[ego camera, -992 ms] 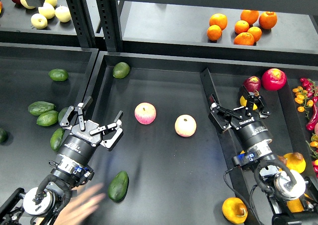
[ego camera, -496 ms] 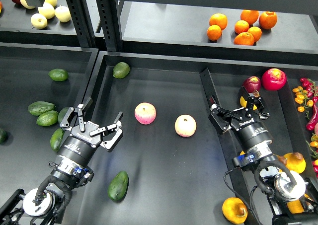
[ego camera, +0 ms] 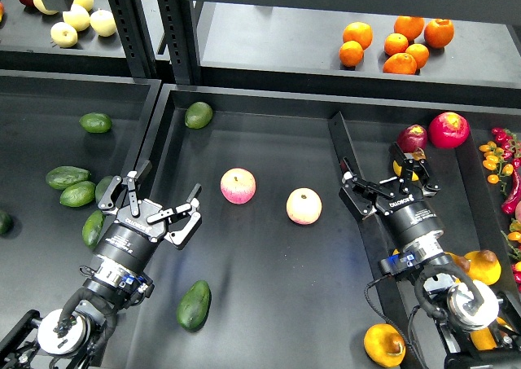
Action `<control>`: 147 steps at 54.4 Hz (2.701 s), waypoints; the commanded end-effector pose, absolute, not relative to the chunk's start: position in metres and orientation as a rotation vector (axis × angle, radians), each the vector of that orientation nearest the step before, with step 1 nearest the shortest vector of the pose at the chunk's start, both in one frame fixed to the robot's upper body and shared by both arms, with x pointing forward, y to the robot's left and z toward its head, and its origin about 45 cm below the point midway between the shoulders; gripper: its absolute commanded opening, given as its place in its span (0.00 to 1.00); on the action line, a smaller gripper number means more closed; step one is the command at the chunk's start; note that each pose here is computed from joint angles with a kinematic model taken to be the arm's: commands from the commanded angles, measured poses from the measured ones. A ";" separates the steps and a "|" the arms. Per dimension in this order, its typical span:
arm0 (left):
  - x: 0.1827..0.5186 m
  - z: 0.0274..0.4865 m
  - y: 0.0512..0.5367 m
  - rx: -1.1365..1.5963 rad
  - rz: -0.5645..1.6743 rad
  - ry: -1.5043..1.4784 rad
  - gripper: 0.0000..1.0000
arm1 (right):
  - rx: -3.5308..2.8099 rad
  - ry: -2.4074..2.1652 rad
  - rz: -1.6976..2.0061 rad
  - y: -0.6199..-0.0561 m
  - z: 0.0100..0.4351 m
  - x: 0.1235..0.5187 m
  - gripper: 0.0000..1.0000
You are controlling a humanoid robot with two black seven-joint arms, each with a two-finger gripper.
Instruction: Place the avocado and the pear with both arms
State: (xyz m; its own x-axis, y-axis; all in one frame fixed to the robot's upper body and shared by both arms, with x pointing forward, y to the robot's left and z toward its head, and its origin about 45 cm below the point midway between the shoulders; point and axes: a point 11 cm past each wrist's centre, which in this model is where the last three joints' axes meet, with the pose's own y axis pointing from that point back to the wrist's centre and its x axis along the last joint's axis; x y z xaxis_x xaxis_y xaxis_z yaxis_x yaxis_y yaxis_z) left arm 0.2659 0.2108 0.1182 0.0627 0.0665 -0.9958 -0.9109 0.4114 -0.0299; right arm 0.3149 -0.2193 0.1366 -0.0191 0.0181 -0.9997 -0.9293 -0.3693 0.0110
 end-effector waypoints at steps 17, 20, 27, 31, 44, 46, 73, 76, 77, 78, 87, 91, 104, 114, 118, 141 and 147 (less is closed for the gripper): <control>0.265 0.118 0.210 -0.859 0.889 1.289 1.00 | -1.456 1.003 1.504 -0.220 0.136 0.315 1.00; 0.265 0.118 0.211 -0.860 0.890 1.287 1.00 | -1.455 1.002 1.505 -0.220 0.136 0.314 1.00; 0.264 0.117 0.212 -0.859 0.890 1.293 1.00 | -1.455 1.002 1.505 -0.220 0.136 0.314 1.00; 0.264 0.117 0.210 -0.845 0.871 1.296 1.00 | -1.457 1.002 1.503 -0.220 0.137 0.315 1.00; 0.269 0.128 0.191 -0.732 0.733 1.294 1.00 | -1.455 1.003 1.500 -0.221 0.137 0.315 1.00; 0.278 0.136 0.189 -0.665 0.697 1.257 1.00 | -1.454 1.004 1.501 -0.221 0.136 0.314 1.00; 0.323 0.172 0.239 -0.031 0.637 0.968 1.00 | -1.457 1.006 1.498 -0.221 0.140 0.319 1.00; 0.324 0.173 0.233 -0.008 0.619 0.960 1.00 | -1.457 1.006 1.498 -0.221 0.140 0.319 1.00; 0.325 0.174 0.231 0.000 0.612 0.955 1.00 | -1.457 1.006 1.498 -0.221 0.140 0.319 1.00; 0.325 0.174 0.230 0.014 0.608 0.950 1.00 | -1.457 1.006 1.498 -0.221 0.140 0.319 1.00; 0.332 0.182 0.236 0.178 0.588 0.873 0.99 | -1.459 1.005 1.497 -0.221 0.141 0.320 1.00; 0.336 0.188 0.238 0.238 0.580 0.836 1.00 | -1.465 1.001 1.493 -0.220 0.143 0.322 1.00; 0.357 0.201 0.232 0.533 0.534 0.640 1.00 | -1.480 1.000 1.492 -0.217 0.154 0.336 1.00; 0.364 0.195 0.240 0.762 0.513 0.506 1.00 | -1.477 1.018 1.511 -0.216 0.159 0.344 1.00; 0.370 0.193 0.247 0.865 0.514 0.432 1.00 | -1.485 1.014 1.507 -0.215 0.162 0.347 1.00; 0.377 0.170 0.248 1.202 0.413 0.176 1.00 | -1.563 1.023 1.463 -0.209 0.180 0.365 1.00; 0.369 0.158 0.238 1.250 0.352 0.146 1.00 | -1.570 1.018 1.457 -0.208 0.183 0.367 1.00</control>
